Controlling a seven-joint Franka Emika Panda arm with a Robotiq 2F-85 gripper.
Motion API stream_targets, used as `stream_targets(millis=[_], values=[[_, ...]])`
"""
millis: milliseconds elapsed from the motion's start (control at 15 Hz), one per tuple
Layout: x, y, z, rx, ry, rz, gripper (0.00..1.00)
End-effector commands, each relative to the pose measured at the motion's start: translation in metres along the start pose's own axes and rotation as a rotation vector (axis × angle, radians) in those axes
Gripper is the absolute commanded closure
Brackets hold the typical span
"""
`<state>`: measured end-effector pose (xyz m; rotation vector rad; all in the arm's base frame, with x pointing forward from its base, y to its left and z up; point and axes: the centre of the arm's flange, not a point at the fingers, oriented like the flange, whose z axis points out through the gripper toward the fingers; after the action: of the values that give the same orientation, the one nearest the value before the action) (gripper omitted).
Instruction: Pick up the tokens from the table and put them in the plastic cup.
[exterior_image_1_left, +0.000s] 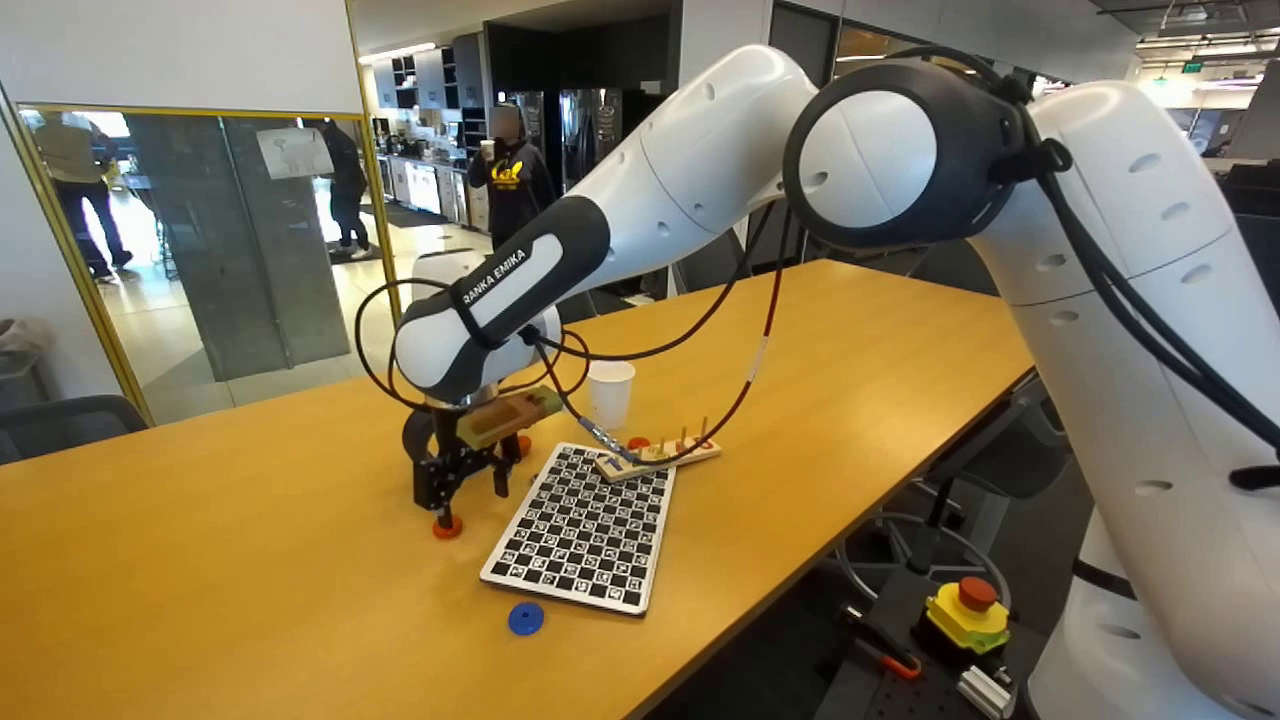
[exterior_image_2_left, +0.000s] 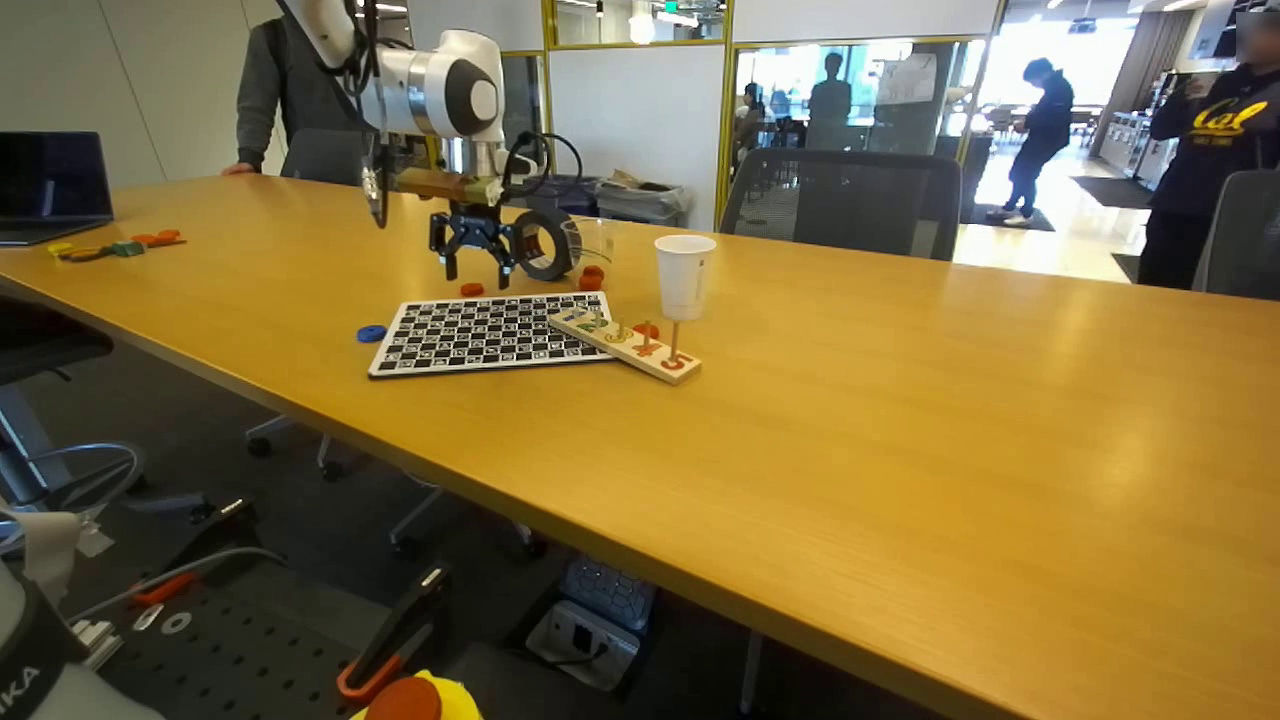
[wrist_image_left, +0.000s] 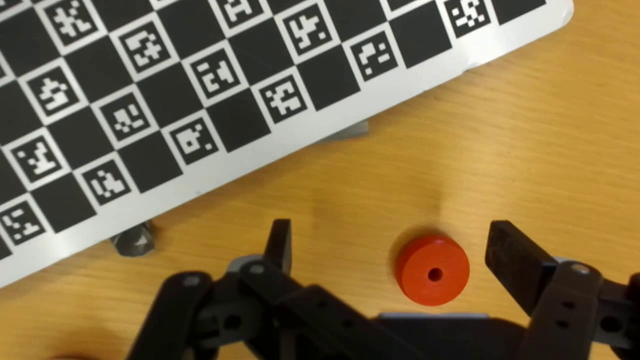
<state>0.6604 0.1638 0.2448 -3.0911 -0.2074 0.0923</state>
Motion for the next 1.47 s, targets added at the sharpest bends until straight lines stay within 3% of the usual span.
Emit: stream_targets(millis=[0,733,1400], values=[[-0.003,-0.016,0.005,-0.015,0.048,0.016,0.0],[0.004,-0.036,0.008,-0.071,0.12,0.056,0.0],[0.006,-0.041,0.019,-0.074,0.115,0.063,0.0]])
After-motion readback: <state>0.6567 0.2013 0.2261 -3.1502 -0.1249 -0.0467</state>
